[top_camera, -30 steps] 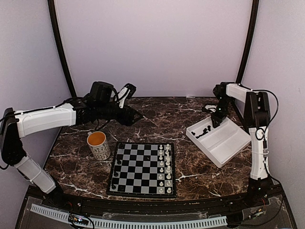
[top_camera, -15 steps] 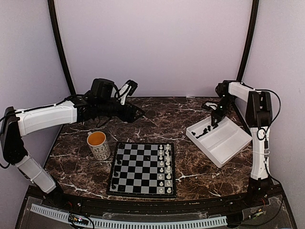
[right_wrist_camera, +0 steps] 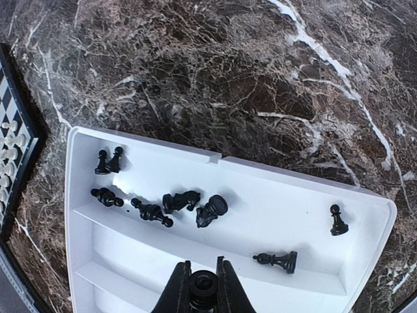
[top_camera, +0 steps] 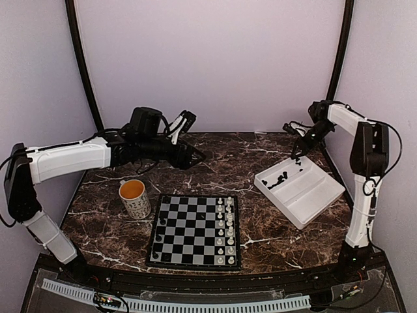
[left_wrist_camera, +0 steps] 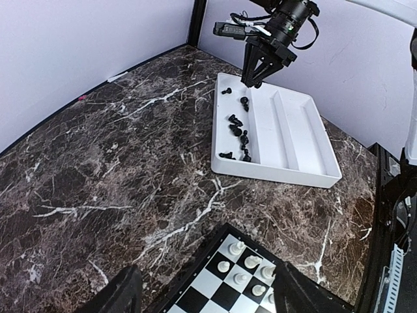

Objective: Set up the chess pieces on the board
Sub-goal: Pick up the queen from the storage box.

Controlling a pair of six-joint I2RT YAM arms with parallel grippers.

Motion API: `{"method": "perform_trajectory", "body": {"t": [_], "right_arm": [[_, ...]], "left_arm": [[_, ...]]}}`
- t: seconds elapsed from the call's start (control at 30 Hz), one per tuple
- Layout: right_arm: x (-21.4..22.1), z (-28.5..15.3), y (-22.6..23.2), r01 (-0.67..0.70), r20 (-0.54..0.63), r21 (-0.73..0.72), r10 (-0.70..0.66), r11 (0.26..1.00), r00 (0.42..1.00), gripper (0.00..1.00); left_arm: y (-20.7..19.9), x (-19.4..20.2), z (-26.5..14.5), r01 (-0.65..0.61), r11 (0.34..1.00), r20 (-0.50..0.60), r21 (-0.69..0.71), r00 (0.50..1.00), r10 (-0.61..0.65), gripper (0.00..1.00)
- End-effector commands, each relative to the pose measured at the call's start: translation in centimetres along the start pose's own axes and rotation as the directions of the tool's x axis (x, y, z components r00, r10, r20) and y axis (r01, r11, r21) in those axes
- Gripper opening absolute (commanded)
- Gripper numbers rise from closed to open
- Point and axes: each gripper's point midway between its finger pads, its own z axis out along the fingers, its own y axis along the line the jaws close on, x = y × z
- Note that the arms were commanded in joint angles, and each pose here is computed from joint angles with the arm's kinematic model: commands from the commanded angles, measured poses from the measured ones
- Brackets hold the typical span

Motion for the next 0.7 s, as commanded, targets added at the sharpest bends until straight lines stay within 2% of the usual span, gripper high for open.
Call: {"method": "perform_trajectory", "body": {"t": [0.0,0.07,0.2,0.27,0.47,0.67], "right_arm": [[-2.4,-2.3,3.2,0.010,0.165,-0.110,0.008,0.994,0.986,0.11],[-3.8,-4.1,5.2,0.029,0.264,-0.166,0.016,0.986,0.964,0.11],[-7.0,-7.6,8.7,0.094,0.476,-0.235,0.030,0.967,0.879,0.09],[-8.0,-8.7,10.9,0.140,0.535,-0.255,0.019,0.957,0.845,0.09],[-9.9,-10.9,19.2,0.331,0.642,-0.277,-0.082,0.902,0.762,0.10],[-10.8,-13.1,25.2,0.452,0.714,-0.301,-0.115,0.840,0.691,0.11]], "left_arm": [[-2.3,-2.1,0.2,-0.030,0.997,0.053,0.065,0.998,0.027,0.71],[-3.1,-2.3,0.7,-0.014,0.996,0.064,0.083,0.998,0.008,0.71],[-5.4,-3.8,1.8,0.041,0.988,0.141,0.148,0.988,-0.062,0.71],[-6.8,-4.8,2.4,0.045,0.984,0.180,0.173,0.981,-0.076,0.72],[-9.8,-7.5,5.5,0.096,0.955,0.224,0.281,0.961,-0.163,0.71],[-11.9,-9.7,6.1,0.087,0.925,0.267,0.370,0.944,-0.196,0.70]]}}
